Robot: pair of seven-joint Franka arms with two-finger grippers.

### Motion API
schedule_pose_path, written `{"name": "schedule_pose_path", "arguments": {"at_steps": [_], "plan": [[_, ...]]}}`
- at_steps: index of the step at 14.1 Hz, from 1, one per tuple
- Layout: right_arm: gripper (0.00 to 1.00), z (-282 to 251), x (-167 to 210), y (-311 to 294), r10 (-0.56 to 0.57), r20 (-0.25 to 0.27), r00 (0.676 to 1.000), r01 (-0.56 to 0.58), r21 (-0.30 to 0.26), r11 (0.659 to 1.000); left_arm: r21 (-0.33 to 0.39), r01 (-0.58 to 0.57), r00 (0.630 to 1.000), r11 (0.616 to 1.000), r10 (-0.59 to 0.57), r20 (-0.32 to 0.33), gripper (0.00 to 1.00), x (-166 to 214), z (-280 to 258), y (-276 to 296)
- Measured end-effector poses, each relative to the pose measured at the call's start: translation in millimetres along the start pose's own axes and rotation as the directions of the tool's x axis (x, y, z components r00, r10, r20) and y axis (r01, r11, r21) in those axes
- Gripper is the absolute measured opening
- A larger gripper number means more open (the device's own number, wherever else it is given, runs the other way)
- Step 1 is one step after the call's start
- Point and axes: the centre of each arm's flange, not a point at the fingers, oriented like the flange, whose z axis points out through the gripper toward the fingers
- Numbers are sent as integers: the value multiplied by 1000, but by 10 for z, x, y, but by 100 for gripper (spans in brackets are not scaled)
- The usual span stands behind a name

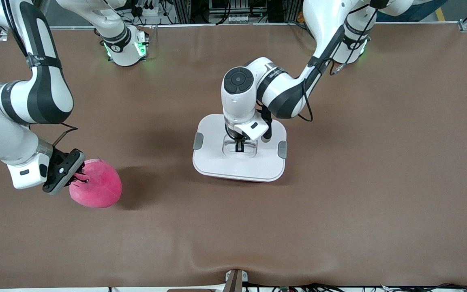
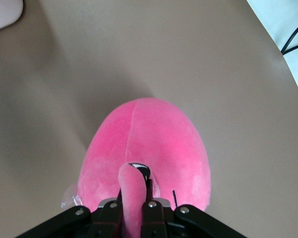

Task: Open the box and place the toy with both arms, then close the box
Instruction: 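Lift the lid with the left gripper while the right gripper lifts the toy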

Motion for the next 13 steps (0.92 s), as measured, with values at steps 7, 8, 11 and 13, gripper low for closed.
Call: {"name": "schedule_pose_path", "arguments": {"at_steps": [7,8,11,13], "plan": [[11,26,77,-90,72,15,997,-73,28,997,2,13,1000,1000,-13,-1,10,-3,0,-6],[11,28,75,-99,97,19,995,-98,38,994,2,18,1000,1000,-18,-1,10,-2,0,-6],[11,18,85,-130,154,34,988,-156,62,986,2,21,1000,1000,-21,-1,7,-2,-1,-5],[11,25,93,-156,177,31,984,-179,87,980,2,21,1000,1000,-21,-1,7,-2,-1,-5]]}}
